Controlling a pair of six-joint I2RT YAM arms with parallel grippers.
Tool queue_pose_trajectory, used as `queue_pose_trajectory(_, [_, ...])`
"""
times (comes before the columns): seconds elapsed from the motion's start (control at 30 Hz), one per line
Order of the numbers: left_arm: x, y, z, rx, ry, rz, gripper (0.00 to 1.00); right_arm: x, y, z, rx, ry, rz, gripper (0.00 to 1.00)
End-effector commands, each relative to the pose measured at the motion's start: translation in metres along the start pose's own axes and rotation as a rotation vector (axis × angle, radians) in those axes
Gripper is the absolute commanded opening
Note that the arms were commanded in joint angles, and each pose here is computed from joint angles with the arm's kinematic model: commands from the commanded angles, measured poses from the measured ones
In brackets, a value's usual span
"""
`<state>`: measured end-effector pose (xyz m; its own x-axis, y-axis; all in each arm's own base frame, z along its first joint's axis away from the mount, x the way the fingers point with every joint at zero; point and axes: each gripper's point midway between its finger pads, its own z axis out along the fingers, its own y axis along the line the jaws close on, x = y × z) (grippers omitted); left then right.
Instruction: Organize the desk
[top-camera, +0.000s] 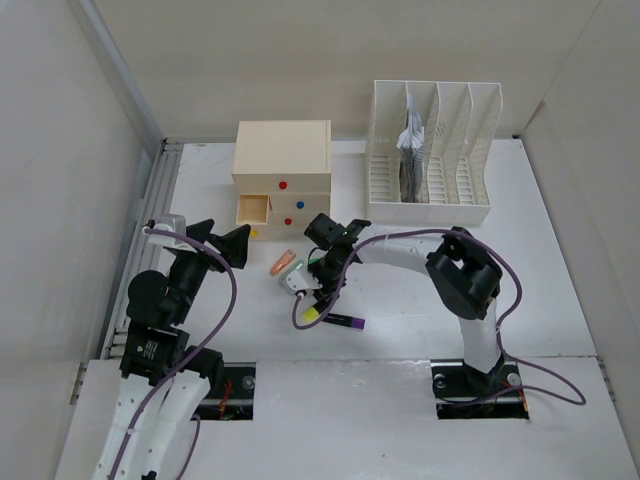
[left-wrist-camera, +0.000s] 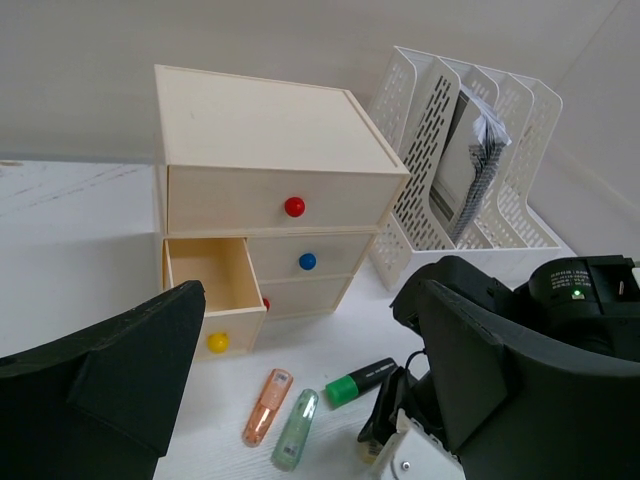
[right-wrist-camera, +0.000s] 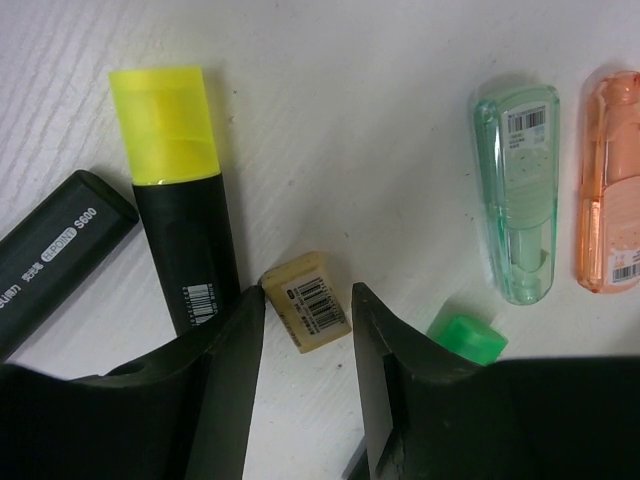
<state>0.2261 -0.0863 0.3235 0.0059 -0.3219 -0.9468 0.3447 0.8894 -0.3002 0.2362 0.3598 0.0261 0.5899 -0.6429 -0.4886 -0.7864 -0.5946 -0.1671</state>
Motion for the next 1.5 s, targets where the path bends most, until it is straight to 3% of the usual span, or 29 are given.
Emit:
queue_pose_trajectory(0.0, [-0.021,-0.008,-0.002,0.031,-0.07,0.016,0.85,-0.006,-0.01,0.004,0.015,-0.011,-0.036,0.46])
queue_pose_trajectory(0.2, [-0.021,-0.008,-0.004,0.031,-0.07,0.016,0.85,-0.003,-0.014,0.008,0.015,-0.002,-0.034,0.4])
queue_pose_trajectory(0.37, [-0.021,-0.008,-0.004,0.031,-0.07,0.016,0.85,-0.005,-0.014,0.005,0.023,-0.004,-0.011,0.09])
queue_pose_trajectory(0.43, [-0.023,-0.008,-0.006,0.025,-0.081,0.016,0.85,-0.022,-0.029,-0.012,0.087,-0.019,-0.005,0.05])
queue_pose_trajectory(0.73, [-0.024,-0.006,-0.006,0.016,-0.084,0.016,0.85,-0.112,-0.13,-0.119,0.475,-0.172,0.14,0.04])
queue_pose_trajectory(0.97, [-0.024,-0.005,-0.006,0.008,-0.087,0.015,0.85,-0.148,-0.191,-0.165,0.698,-0.312,0.246,0.02])
queue_pose_trajectory(1.47, [-0.028,-0.003,-0.011,-0.003,-0.113,0.016,0.85,-0.147,-0.229,-0.138,0.753,-0.385,0.326,0.02])
